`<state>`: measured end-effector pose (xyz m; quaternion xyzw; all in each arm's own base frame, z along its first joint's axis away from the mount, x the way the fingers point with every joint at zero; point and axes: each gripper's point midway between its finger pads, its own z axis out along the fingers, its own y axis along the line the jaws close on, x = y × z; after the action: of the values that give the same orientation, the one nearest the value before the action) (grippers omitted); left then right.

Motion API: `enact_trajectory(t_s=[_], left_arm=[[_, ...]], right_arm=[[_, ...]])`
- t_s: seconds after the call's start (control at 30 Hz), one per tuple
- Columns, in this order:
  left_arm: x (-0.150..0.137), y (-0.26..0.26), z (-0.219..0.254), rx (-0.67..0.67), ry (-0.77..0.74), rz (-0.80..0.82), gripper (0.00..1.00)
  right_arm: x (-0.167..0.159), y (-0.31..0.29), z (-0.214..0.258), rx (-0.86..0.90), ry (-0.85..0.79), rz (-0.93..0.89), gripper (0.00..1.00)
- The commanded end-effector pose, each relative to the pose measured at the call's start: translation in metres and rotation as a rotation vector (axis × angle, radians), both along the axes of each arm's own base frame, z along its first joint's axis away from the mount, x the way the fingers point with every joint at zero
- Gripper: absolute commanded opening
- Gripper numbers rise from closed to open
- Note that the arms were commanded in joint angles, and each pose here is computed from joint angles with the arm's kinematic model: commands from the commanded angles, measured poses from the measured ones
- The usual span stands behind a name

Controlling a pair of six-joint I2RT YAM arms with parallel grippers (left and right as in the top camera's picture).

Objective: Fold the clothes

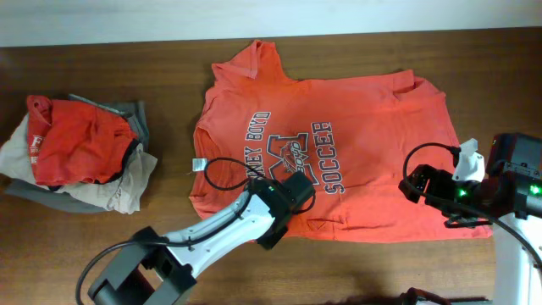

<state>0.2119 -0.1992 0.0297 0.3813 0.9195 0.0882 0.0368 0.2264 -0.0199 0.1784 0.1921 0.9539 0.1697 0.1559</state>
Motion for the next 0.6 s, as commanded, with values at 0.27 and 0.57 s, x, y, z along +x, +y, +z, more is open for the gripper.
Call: enact_trajectory(t_s=[0.27,0.57], left_arm=[[0.005,0.013,-0.010,0.051,-0.034,0.003,0.15],[0.004,0.016,-0.009,0.065,-0.032,-0.001,0.00]], right_arm=[[-0.003,0.001,-0.003,-0.007,0.012,0.015,0.99],[-0.003,0.002,-0.003,-0.007,0.012,0.015,0.99]])
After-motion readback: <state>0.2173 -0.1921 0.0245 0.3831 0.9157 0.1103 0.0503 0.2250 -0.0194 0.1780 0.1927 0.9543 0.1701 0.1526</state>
